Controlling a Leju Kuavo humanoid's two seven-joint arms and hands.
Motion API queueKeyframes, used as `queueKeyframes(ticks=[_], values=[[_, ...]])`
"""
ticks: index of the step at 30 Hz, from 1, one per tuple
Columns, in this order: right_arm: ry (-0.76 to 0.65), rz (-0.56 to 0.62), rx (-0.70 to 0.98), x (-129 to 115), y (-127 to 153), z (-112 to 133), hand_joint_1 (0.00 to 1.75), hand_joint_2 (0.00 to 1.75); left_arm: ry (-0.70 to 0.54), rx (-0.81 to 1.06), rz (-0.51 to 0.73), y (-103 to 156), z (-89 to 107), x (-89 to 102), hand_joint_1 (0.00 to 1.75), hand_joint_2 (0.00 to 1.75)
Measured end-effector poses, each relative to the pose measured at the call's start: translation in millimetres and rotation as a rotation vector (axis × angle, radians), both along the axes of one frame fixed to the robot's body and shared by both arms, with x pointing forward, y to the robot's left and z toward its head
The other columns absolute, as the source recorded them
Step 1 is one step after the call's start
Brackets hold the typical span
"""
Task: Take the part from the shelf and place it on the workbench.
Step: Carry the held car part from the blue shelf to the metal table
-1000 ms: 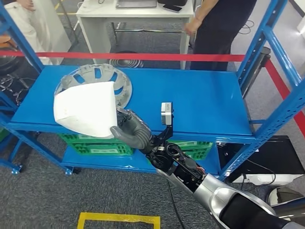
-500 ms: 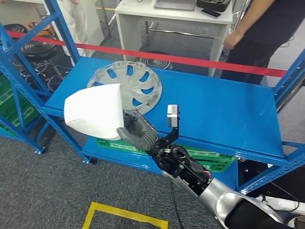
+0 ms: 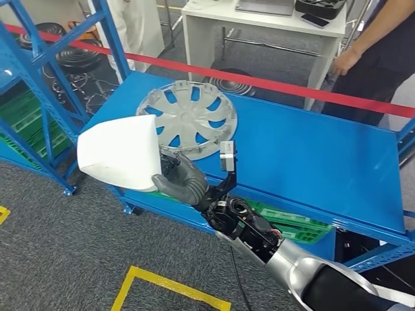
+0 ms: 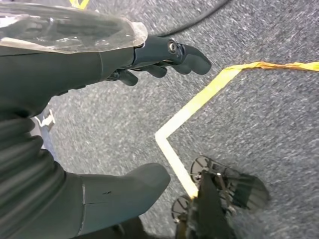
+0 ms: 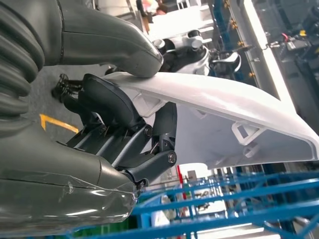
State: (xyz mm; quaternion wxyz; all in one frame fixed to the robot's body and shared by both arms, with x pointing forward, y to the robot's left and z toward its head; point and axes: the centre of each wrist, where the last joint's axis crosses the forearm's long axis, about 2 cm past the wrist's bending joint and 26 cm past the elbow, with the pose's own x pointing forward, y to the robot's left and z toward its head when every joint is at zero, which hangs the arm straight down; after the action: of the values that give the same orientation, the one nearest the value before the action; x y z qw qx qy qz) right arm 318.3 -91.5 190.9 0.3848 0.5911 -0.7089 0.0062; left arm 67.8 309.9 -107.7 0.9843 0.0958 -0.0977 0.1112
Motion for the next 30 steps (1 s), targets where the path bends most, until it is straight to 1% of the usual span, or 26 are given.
queueKeyframes(ticks=[15, 21, 30], values=[[0.010, 0.003, 0.002, -0.8, -0.5, -2.9, 1.75, 1.75, 0.004, 0.053, 0.098, 15.6, 0.8, -0.7, 0.00, 1.75], [0.011, 0.001, 0.002, -0.4, -0.3, -3.0, 1.75, 1.75, 0.007, 0.072, 0.137, 26.7, 1.2, -3.2, 0.00, 1.75], [0.019, 0.001, -0.010, -0.9, -0.3, -6.4, 1.75, 1.75, 0.001, 0.084, 0.148, 32.6, 2.2, -0.2, 0.00, 1.75]])
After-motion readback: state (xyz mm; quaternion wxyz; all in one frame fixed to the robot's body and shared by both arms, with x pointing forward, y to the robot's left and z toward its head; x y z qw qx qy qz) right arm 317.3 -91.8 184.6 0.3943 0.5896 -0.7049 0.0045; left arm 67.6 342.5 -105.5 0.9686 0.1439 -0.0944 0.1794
